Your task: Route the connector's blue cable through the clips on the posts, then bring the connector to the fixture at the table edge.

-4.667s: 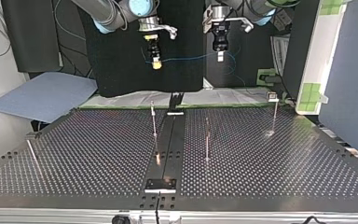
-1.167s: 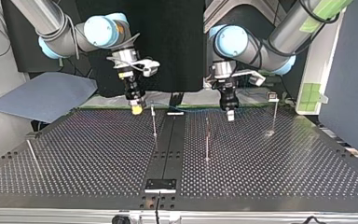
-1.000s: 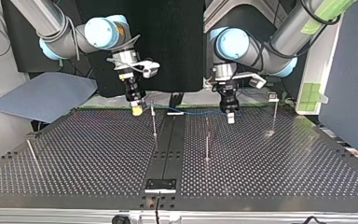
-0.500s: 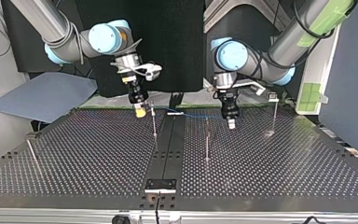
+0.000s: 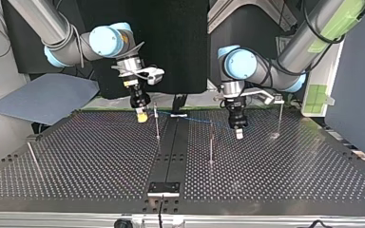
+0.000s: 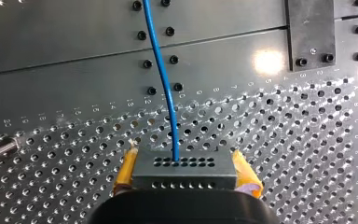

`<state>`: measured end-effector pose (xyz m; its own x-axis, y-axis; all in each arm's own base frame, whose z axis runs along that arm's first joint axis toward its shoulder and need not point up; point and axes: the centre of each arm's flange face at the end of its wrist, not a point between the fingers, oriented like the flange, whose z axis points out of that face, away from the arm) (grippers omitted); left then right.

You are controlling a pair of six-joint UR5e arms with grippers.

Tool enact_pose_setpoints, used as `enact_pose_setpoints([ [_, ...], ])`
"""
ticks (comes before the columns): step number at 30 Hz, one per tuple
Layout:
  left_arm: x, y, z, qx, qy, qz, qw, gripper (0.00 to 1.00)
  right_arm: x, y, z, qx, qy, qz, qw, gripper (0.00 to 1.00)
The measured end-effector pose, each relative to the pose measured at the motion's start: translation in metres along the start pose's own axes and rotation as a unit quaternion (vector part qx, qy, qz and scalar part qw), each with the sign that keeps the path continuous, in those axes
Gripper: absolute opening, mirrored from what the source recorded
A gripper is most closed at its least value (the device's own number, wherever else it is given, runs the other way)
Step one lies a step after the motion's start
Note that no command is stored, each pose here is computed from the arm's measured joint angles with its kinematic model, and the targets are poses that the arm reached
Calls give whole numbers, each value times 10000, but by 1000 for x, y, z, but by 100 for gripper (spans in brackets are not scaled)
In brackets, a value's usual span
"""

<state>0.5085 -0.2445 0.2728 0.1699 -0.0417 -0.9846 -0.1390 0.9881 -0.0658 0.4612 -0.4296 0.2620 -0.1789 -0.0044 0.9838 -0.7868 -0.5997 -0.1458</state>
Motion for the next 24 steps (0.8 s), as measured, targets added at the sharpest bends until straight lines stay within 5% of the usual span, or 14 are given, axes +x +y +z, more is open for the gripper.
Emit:
enact_pose_setpoints([
  [15,-5,5,15,68,-40,19,10000,0,-10,2,13,-12,-77,3,10000,0],
  [24,13,7,37,42,155,113,9998,0,-3,3,27,-14,-26,-6,10000,0],
])
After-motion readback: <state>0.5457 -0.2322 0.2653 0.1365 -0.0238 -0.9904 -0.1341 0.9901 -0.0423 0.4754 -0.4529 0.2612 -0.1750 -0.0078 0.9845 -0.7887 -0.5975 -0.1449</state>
